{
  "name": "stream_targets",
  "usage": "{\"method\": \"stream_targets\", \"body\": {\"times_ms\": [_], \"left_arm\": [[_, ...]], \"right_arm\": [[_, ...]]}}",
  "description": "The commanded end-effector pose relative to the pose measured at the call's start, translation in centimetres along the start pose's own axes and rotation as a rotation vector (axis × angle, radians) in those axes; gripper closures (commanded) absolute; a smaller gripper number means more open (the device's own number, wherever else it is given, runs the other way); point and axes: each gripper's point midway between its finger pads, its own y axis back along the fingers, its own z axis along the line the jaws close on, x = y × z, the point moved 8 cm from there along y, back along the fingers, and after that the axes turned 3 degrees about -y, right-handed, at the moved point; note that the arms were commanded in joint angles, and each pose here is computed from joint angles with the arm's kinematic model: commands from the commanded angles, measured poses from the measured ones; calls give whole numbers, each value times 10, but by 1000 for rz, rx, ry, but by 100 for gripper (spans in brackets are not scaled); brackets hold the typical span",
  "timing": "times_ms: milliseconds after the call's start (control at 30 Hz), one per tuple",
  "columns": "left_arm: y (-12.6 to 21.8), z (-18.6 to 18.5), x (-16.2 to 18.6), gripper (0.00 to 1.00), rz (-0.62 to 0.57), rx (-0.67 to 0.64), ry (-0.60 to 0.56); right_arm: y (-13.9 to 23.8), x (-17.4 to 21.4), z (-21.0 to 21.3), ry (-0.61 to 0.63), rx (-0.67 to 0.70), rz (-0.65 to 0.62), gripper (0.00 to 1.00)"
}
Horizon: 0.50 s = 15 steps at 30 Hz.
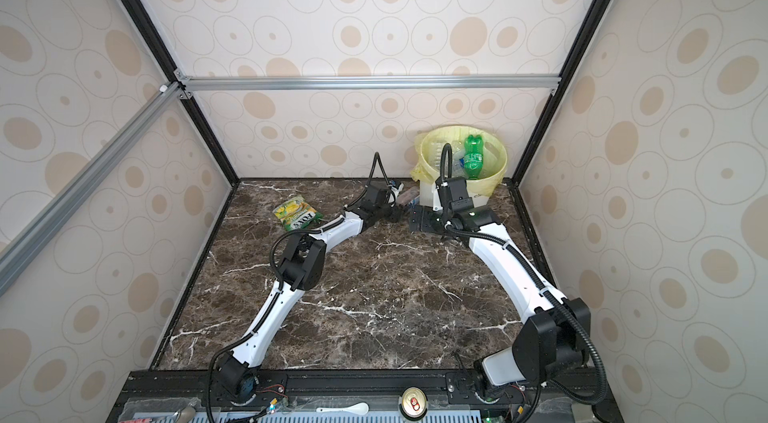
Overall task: Throw the plastic bottles in the bin
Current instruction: 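Grasp the clear blue-capped bottle with the left gripper beside the bin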
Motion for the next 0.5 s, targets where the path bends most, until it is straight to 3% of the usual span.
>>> {"method": "stream_targets", "body": {"times_ms": [0, 467], "left_arm": [[8, -7, -8, 44, 0, 35, 6], [59, -1, -11, 46, -31, 124, 155]], "right_arm": [[4, 3, 2, -10, -11, -2, 0], [5, 12, -2, -39, -12, 5, 0]]}}
